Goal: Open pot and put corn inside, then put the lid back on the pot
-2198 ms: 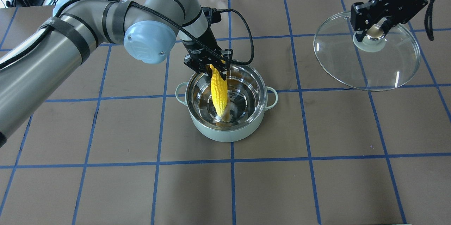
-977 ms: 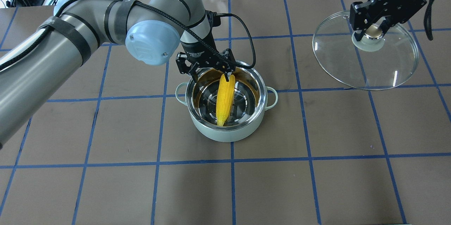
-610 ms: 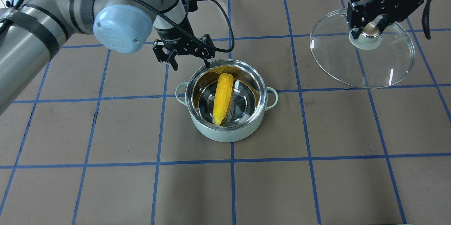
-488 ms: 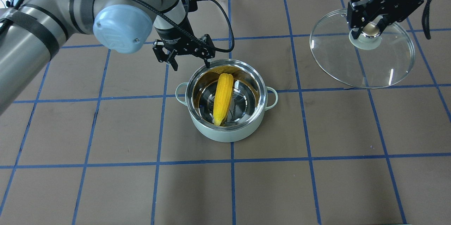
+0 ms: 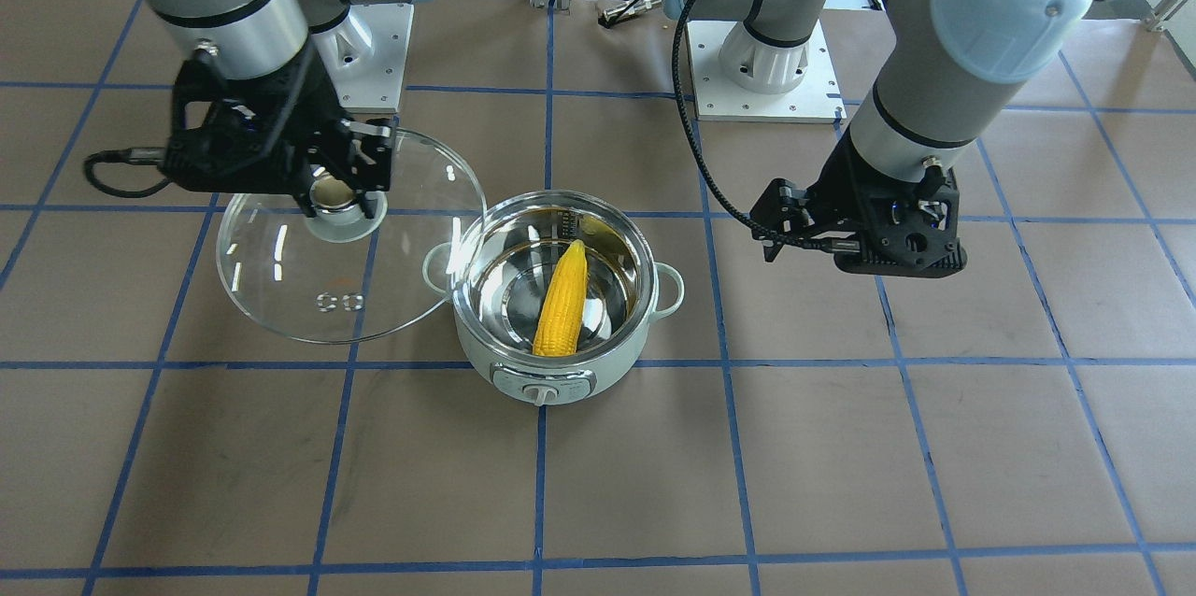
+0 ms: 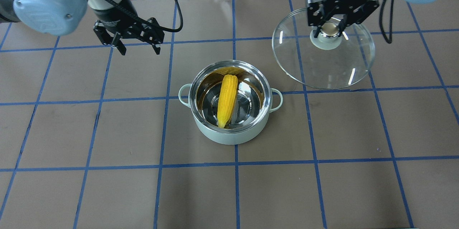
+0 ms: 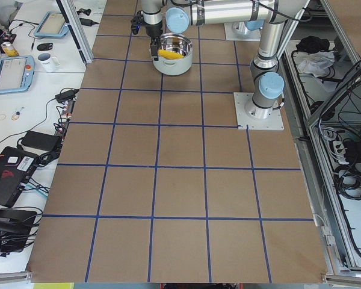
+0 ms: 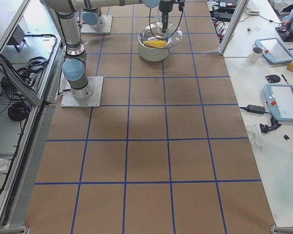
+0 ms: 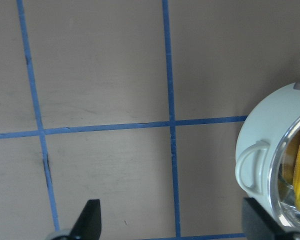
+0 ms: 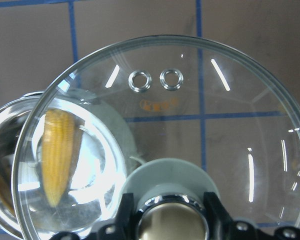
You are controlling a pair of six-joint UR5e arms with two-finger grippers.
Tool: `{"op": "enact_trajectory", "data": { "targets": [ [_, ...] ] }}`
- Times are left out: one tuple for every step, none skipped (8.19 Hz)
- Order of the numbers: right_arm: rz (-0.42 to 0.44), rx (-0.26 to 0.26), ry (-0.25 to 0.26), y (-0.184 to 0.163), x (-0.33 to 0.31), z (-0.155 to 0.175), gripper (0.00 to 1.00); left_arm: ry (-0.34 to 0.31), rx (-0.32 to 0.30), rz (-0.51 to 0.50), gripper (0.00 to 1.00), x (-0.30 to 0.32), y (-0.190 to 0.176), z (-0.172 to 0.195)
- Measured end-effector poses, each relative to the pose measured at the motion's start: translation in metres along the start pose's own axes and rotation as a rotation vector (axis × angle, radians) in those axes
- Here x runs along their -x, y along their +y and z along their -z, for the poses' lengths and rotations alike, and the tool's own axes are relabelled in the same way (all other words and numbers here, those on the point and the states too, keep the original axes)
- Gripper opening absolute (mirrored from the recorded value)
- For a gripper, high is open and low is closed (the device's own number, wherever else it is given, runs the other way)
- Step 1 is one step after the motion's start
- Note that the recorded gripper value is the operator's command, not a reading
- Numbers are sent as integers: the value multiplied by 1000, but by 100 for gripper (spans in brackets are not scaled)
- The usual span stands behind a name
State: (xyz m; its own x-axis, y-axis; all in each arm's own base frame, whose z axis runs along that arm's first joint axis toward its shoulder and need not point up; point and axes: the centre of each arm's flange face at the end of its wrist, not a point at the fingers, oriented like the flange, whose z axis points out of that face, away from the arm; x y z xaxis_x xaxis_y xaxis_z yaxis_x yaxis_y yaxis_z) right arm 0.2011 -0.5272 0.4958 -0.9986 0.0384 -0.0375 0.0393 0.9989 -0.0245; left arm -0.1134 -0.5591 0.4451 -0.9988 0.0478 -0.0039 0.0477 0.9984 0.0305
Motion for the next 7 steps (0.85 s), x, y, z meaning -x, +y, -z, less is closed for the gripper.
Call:
{"op": "enact_trajectory", "data": {
  "targets": [
    [18,2,-13,10,41,-10,0,-19,-6,-3,100,12,3,8],
    [42,1,-19,19,82,-24,0,-36,-12,-22,100,22,4,13],
    [40,-1,-24,26,115,-40,0,-49,-19,-34,100,30,4,19],
    [35,6,-29,32,140,-57,0,-57,-27,-37,100,35,4,24],
    [28,19,-29,38,158,-74,0,-60,-33,-38,100,38,5,27],
    [24,23,-28,41,168,-86,0,-60,-40,-38,100,38,6,30],
    [22,27,-22,44,172,-97,0,-59,-50,-38,100,38,8,35]
  ]
}}
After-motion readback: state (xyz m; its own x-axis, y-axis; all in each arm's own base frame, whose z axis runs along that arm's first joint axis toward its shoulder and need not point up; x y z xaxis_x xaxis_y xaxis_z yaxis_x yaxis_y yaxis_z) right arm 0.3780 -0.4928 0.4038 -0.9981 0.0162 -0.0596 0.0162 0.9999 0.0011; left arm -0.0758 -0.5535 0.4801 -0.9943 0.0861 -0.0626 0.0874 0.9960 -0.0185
